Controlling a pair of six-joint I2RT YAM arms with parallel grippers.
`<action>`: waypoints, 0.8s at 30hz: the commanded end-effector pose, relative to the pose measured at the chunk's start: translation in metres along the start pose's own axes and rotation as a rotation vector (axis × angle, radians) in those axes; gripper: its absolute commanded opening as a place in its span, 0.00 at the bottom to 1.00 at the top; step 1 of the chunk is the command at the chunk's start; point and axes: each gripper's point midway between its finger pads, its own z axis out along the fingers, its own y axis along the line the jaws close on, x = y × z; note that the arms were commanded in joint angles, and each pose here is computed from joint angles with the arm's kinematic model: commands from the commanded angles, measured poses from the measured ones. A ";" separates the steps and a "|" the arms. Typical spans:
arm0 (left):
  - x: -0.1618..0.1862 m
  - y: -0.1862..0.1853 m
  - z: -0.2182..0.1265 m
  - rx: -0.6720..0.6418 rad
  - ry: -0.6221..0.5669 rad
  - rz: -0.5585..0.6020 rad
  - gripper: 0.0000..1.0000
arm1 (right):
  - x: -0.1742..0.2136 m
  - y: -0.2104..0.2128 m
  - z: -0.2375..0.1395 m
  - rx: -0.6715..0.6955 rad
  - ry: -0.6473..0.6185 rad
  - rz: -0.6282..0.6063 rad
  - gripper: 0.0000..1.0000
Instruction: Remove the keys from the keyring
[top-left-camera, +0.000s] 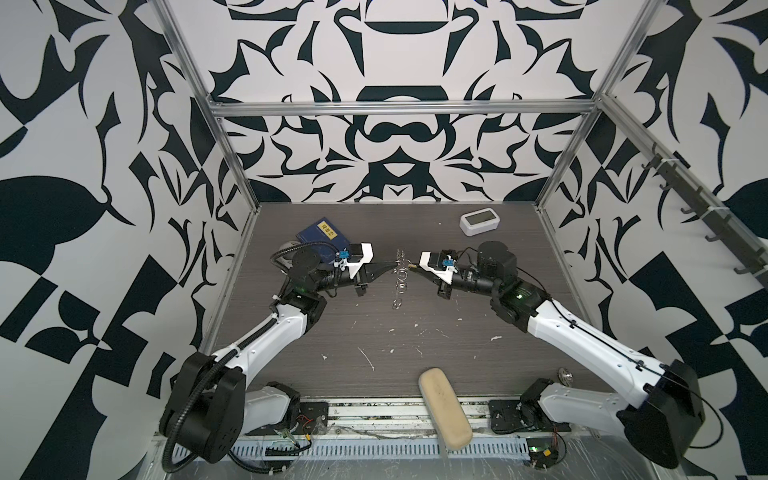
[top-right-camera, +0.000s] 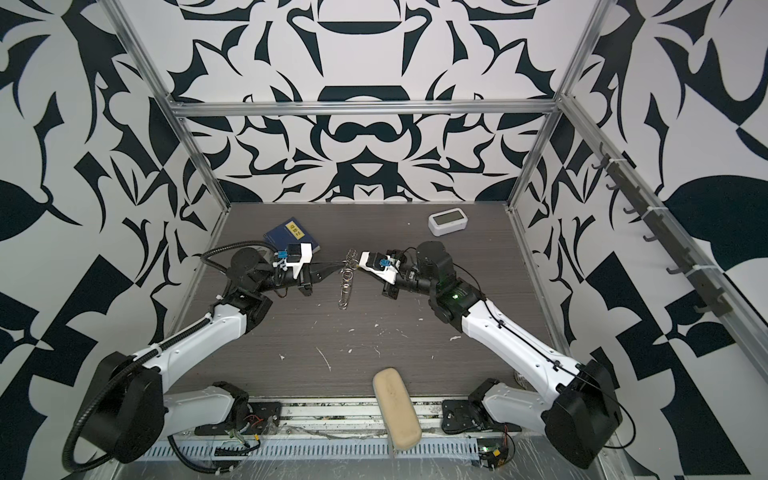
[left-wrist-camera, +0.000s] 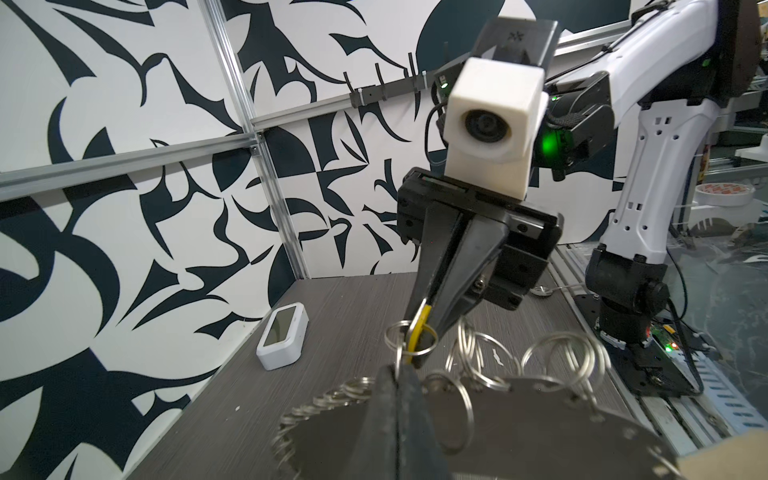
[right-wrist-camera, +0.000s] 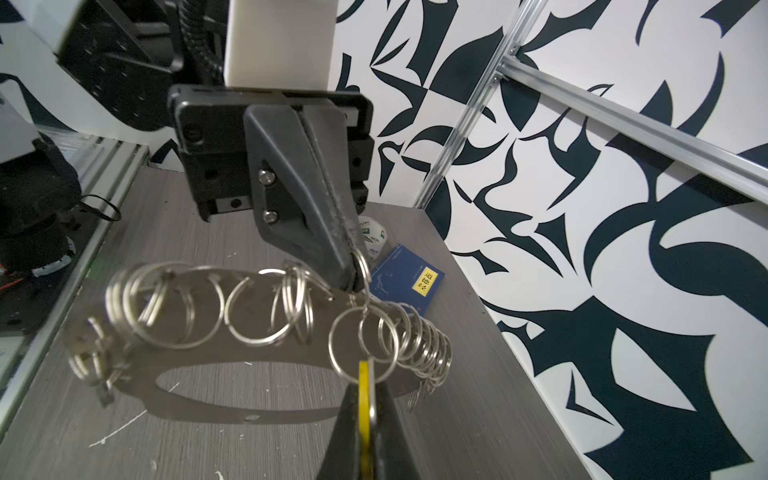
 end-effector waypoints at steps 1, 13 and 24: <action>-0.008 0.020 -0.001 -0.136 0.058 0.068 0.00 | -0.012 -0.015 -0.010 0.098 0.023 -0.141 0.00; -0.006 0.042 0.024 -0.286 0.128 0.066 0.00 | -0.025 -0.032 -0.009 0.335 0.031 -0.404 0.00; -0.010 0.057 0.029 -0.415 0.145 0.075 0.00 | -0.037 -0.052 -0.020 0.509 0.044 -0.594 0.00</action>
